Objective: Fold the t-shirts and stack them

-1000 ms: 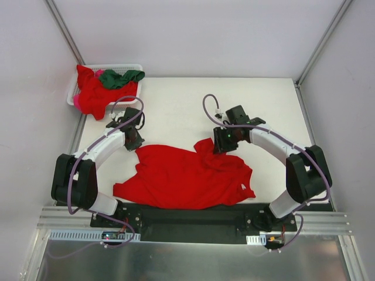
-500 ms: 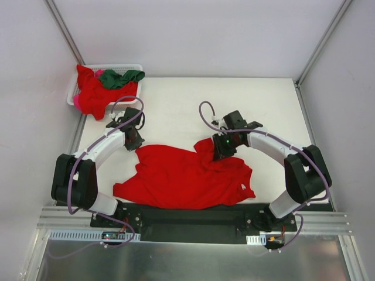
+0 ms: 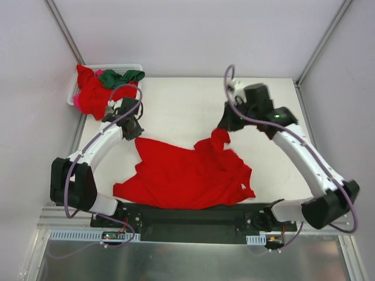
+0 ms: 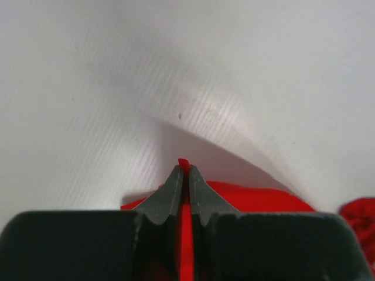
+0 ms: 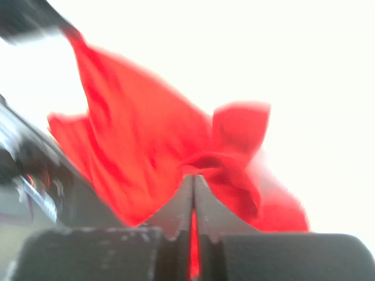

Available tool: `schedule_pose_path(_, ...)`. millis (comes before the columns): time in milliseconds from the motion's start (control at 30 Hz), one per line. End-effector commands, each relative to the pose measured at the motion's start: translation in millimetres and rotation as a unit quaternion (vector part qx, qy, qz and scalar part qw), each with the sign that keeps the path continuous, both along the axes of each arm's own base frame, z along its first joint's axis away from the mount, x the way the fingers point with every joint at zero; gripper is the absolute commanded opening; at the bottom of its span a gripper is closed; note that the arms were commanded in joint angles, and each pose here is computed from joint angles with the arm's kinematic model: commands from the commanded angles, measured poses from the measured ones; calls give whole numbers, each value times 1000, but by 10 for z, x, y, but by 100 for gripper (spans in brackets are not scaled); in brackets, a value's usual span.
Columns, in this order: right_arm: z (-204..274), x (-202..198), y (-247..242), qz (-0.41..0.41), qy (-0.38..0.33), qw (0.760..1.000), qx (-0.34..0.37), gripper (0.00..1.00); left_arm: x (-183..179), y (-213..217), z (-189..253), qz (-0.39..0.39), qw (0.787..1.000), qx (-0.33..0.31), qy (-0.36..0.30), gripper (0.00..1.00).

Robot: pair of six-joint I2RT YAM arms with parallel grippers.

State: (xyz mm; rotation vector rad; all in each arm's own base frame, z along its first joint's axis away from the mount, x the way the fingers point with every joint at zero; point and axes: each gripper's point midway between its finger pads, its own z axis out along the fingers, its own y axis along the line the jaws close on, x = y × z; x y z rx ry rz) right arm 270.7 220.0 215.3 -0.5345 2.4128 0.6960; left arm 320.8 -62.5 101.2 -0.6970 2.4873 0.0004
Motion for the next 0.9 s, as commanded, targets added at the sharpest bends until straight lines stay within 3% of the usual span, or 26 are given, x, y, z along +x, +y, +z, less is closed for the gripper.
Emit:
schedule_pose_path(0, 1461, 62, -300, -70, -179, 980, 50, 1, 332, 43, 1056, -21, 992, 11, -123, 0)
schedule_pose_path(33, 1754, 126, -453, -110, -221, 968, 46, 1, 380, 108, 1350, -14, 988, 26, -150, 0)
schedule_pose_path(100, 1938, 196, -759, -204, -235, 950, 28, 1, 374, 207, 1684, -15, 982, 50, -181, 0)
schedule_pose_path(133, 2143, 283, -1085, -286, -255, 924, 11, 1, 379, 262, 1940, -8, 976, 60, -207, 0)
schedule_pose_path(167, 2068, 239, -1205, -307, -232, 923, -10, 1, 343, 354, 2070, -2, 973, 82, -218, 0)
schedule_pose_path(200, 2063, 247, -1235, -309, -228, 923, -17, 1, 285, 405, 2233, 3, 967, 88, -237, 0)
schedule_pose_path(300, 1900, 157, -873, -188, -208, 960, -1, 1, 186, 380, 2494, -15, 960, 78, -269, 0)
schedule_pose_path(333, 1826, 55, -662, -135, -187, 973, 32, 1, 170, 340, 2447, -25, 961, 70, -265, 0)
schedule_pose_path(433, 1321, -78, -421, -73, -127, 988, 47, 1, 72, 150, 2133, -52, 970, 21, -235, 0)
schedule_pose_path(500, 859, -124, -395, -81, -65, 994, 29, 1, -15, 72, 1892, -55, 976, -5, -211, 0)
schedule_pose_path(533, 672, -138, -394, -87, -43, 995, 13, 1, -85, 76, 1563, -44, 984, -10, -174, 0)
schedule_pose_path(600, 209, -145, -454, -147, 44, 988, -29, 1, -178, 129, 1283, -24, 989, -6, -145, 0)
schedule_pose_path(700, -226, -171, -260, -149, 132, 979, -45, 1, -352, 255, 834, 21, 995, 8, -100, 0)
schedule_pose_path(867, -363, -34, 448, -50, 92, 993, -51, 1, -494, 423, 436, 82, 994, 31, -61, 0)
